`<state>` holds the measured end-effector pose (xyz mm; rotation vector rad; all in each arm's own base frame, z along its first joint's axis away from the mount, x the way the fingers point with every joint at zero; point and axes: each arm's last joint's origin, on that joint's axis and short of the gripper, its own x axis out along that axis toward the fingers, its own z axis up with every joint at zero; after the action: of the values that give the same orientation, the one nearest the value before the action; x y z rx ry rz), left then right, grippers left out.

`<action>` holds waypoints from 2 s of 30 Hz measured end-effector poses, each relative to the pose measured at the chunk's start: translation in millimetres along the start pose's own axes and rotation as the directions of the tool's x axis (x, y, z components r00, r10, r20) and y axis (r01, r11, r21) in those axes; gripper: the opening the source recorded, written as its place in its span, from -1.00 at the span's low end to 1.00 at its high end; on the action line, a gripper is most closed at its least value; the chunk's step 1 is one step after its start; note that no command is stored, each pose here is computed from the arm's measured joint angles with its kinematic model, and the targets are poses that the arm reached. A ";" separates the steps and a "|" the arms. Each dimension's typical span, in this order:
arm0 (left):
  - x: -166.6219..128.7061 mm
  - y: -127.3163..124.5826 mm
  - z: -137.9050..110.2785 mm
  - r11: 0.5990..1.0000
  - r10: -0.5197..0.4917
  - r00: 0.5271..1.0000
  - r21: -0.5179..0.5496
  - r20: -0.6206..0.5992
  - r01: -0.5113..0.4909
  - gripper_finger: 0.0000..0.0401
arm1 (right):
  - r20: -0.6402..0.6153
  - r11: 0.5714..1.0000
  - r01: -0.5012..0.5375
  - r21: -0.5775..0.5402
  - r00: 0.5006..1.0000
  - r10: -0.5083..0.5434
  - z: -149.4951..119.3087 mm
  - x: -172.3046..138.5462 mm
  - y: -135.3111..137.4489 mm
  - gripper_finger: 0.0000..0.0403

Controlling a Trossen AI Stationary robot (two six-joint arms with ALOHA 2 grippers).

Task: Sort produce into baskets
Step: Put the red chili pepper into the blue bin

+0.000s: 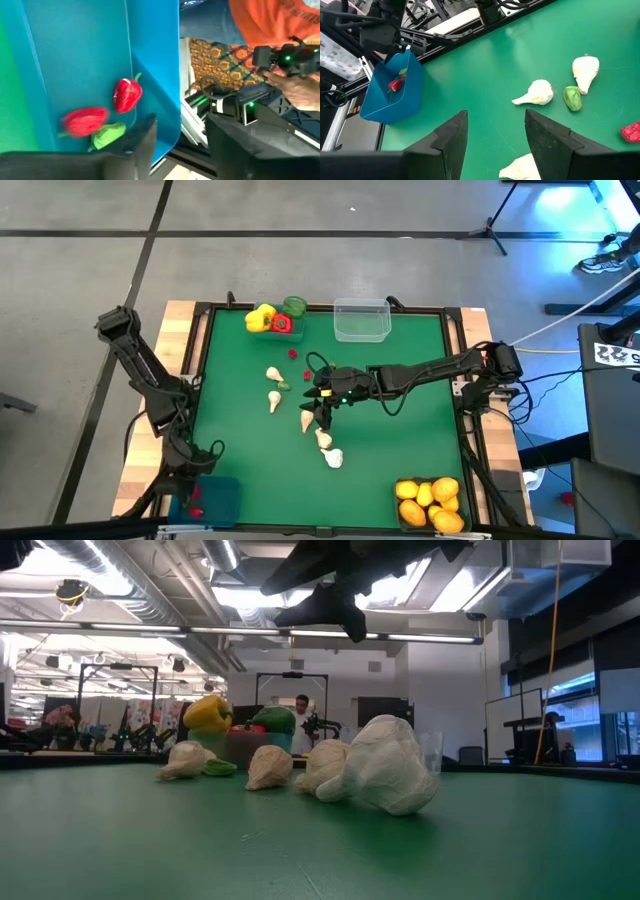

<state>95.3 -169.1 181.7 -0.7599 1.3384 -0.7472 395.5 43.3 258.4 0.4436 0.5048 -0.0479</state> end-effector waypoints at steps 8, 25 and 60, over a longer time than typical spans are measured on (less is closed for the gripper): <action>-8.7 10.5 15.8 0.999 0.035 0.998 -0.010 0.046 -0.035 0.10 | 0.001 1.000 0.003 -0.001 1.000 -0.003 0.0 0.0 -0.1 -0.04; -97.1 51.9 55.0 0.979 0.197 0.856 -0.058 0.479 -0.193 0.11 | 0.018 0.920 0.373 -0.122 0.927 -0.374 -19.9 50.2 -67.4 -0.04; -127.4 64.3 62.3 0.846 0.502 0.423 -0.327 0.754 -0.421 0.11 | -0.020 0.866 0.493 -0.084 0.868 -0.496 -77.2 110.7 -113.6 -0.74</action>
<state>148.8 -24.6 203.7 -0.6241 0.6224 0.1712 439.9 -19.7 99.7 0.2298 0.6498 -0.5174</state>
